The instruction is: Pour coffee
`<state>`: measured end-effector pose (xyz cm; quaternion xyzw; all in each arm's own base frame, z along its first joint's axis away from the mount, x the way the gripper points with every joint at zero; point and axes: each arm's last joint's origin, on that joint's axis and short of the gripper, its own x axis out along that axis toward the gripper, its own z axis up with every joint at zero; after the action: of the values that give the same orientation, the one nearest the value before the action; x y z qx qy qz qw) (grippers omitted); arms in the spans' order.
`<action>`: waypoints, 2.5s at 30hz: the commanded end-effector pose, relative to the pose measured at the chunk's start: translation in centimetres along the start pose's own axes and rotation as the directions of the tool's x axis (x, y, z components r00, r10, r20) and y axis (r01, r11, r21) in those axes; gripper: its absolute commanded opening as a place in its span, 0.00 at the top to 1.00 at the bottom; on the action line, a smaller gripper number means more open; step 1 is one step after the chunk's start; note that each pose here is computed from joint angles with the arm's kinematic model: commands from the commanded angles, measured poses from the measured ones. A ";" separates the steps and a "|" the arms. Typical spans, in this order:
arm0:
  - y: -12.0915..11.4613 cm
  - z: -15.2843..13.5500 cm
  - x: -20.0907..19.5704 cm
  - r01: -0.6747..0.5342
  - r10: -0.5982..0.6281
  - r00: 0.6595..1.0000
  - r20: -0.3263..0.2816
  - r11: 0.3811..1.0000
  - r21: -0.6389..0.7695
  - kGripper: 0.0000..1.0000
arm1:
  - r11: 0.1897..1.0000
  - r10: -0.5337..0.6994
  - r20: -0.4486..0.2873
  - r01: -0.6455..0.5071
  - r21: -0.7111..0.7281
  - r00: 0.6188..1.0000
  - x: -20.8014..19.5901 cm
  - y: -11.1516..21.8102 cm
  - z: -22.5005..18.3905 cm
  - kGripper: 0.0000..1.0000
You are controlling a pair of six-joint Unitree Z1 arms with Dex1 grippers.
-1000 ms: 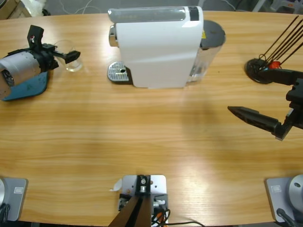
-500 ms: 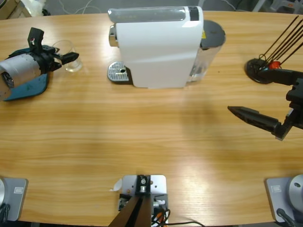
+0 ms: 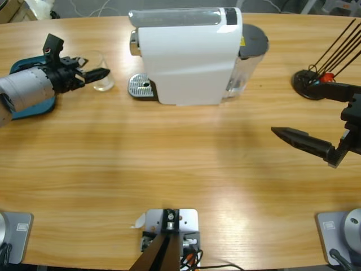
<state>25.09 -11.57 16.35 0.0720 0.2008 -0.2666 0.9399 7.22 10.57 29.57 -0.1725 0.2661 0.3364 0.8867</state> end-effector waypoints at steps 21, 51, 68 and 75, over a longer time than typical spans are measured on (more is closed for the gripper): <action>-3.6 4.1 3.9 0.234 -0.212 0.960 -0.183 0.966 0.108 0.74 | 1.000 -0.001 -0.008 0.001 0.025 1.000 0.0 -0.5 -1.5 0.02; -4.9 2.4 5.1 0.307 -0.276 0.930 -0.243 0.947 0.097 0.01 | 1.000 -0.001 -0.007 0.001 0.028 1.000 -0.1 -0.6 -1.5 0.02; -4.6 4.0 -6.4 0.295 -0.276 0.949 -0.154 0.948 0.117 0.01 | 1.000 0.015 -0.013 -0.014 0.024 1.000 0.3 -0.4 -1.5 0.01; -3.8 10.6 -15.3 0.183 -0.165 0.922 -0.350 0.983 0.019 0.02 | 0.999 0.025 -0.040 -0.023 0.048 0.999 -0.4 -1.3 1.6 0.12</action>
<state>18.20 -12.71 25.81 0.1137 0.2996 -0.3857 0.8652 7.36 10.27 29.16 -0.1611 0.2711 0.3398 0.8860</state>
